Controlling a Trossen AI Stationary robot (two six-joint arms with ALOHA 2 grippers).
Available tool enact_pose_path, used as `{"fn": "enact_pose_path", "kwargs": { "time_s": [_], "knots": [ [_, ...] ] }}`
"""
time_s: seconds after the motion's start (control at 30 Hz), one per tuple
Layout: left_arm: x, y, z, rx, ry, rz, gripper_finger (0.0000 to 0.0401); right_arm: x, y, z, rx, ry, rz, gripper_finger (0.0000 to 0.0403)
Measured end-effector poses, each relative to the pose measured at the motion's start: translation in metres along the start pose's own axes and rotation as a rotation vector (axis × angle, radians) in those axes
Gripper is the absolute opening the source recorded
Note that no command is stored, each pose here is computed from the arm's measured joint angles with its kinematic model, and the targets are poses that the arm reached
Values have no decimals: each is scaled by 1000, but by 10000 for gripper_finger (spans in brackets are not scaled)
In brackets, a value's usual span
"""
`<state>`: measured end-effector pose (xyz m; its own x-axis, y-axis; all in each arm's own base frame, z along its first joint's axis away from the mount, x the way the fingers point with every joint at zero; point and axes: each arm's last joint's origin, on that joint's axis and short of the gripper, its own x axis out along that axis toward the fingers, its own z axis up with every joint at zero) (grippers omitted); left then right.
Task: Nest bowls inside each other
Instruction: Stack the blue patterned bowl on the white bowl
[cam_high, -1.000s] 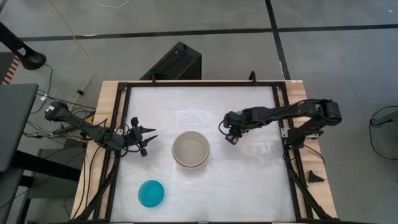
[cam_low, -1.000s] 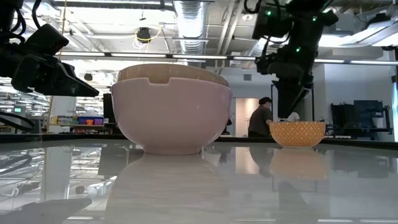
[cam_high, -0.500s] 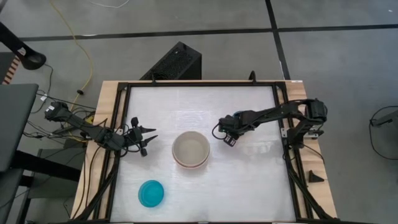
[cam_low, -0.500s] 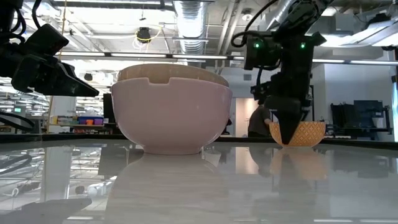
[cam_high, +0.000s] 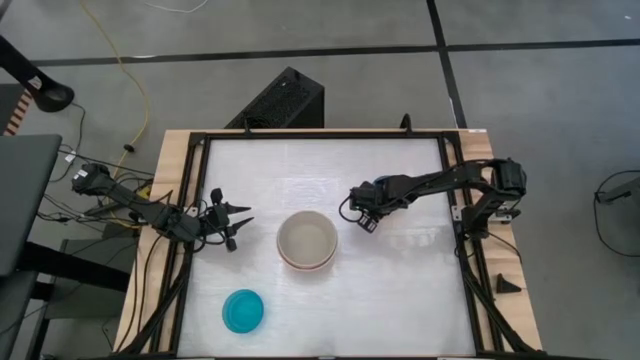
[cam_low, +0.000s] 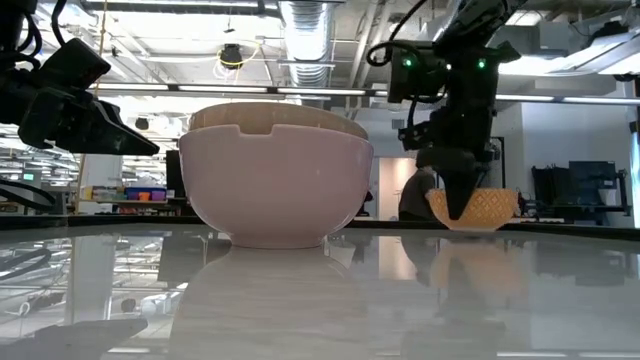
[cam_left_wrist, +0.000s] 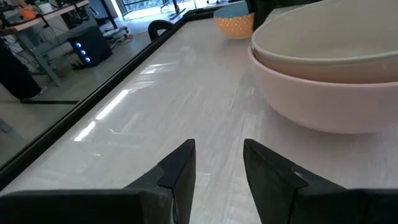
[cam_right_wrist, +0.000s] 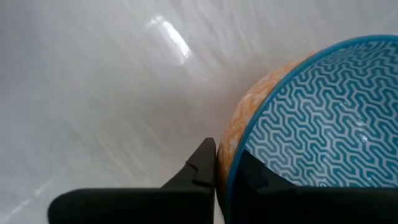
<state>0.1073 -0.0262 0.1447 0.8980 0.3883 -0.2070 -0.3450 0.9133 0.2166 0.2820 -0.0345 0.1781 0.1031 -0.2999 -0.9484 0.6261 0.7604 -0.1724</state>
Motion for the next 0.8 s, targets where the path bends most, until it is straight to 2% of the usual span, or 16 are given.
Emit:
{"fn": "enact_pose_path", "kwargs": {
  "time_s": [0.2,0.43,0.8],
  "knots": [
    [0,0,0,0,0,0,125,-18,4,9,-12,-8,0,42],
    [0,0,0,1,0,0,125,-56,22,19,-60,-67,50,42],
    [0,0,0,1,1,0,125,-140,71,21,-176,-305,227,42]
  ]
}}
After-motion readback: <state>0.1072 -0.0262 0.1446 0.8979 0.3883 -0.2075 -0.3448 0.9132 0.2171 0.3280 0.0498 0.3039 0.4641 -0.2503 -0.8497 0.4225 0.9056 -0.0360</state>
